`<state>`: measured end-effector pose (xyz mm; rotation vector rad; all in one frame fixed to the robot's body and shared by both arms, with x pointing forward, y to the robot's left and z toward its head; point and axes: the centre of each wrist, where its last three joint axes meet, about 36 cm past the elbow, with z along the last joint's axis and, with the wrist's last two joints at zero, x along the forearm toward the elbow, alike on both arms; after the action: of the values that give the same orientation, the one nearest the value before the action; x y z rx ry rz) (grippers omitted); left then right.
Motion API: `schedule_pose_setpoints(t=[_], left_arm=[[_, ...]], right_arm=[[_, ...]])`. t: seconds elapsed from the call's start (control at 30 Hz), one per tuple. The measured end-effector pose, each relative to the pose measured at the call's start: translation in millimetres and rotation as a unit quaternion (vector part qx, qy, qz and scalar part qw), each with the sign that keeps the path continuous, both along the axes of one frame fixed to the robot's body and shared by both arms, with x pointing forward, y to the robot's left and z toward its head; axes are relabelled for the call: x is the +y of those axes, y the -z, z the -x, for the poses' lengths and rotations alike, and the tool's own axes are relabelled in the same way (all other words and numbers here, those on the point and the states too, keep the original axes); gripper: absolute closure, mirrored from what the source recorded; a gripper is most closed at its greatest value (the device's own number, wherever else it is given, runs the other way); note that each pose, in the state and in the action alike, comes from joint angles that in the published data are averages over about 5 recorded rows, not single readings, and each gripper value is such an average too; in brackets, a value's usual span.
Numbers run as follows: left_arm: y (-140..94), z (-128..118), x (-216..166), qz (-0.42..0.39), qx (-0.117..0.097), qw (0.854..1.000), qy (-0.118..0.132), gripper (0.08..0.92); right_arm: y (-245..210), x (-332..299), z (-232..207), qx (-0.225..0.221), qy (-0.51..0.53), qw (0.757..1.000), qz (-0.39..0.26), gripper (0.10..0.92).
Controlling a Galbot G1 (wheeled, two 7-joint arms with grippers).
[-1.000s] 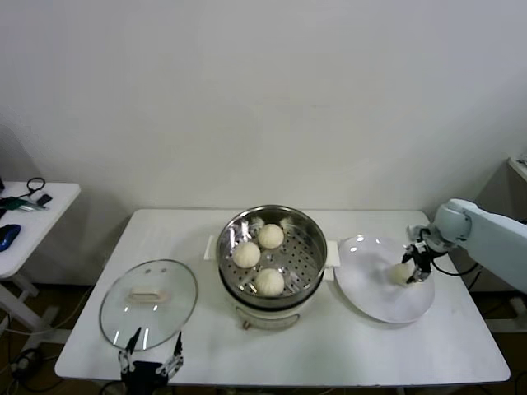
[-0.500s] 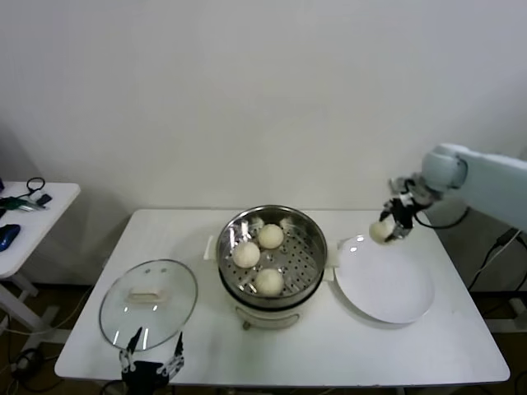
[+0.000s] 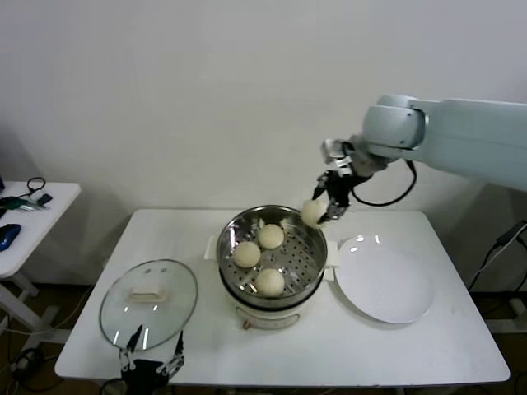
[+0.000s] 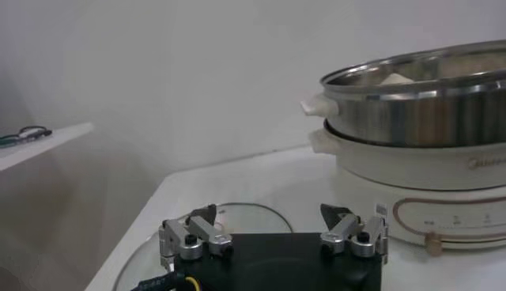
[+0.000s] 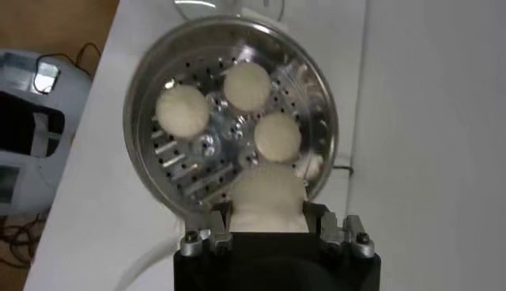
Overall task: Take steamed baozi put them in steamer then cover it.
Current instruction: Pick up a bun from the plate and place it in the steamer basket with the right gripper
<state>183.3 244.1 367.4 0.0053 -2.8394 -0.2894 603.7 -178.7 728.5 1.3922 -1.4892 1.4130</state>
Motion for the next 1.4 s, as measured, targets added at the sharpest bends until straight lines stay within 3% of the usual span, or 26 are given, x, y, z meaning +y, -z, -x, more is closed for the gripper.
schedule_pose_setpoints(t=[0.53,1.0,1.1,1.27,1.4], left_arm=[[-5,-3,1,0.002,-0.009,1.000,-0.008,0.177],[-2,-3,1,0.003,-0.013,1.000,-0.016,0.177],[-3,-4,1,0.004,-0.015,1.000,-0.017,0.177],[-7,-6,2,0.003,-0.020,1.000,-0.020,0.177],[-12,-8,5,-0.002,-0.024,0.999,-0.021,0.177]], right_arm=[[89,42,1,0.018,-0.017,0.999,0.047,0.403],[124,51,-4,0.008,-0.025,0.998,0.063,0.400],[125,51,-4,0.006,-0.026,0.998,0.063,0.365],[121,51,-5,0.011,-0.031,0.998,0.050,0.239],[101,43,-10,0.013,-0.028,0.999,0.029,0.203]])
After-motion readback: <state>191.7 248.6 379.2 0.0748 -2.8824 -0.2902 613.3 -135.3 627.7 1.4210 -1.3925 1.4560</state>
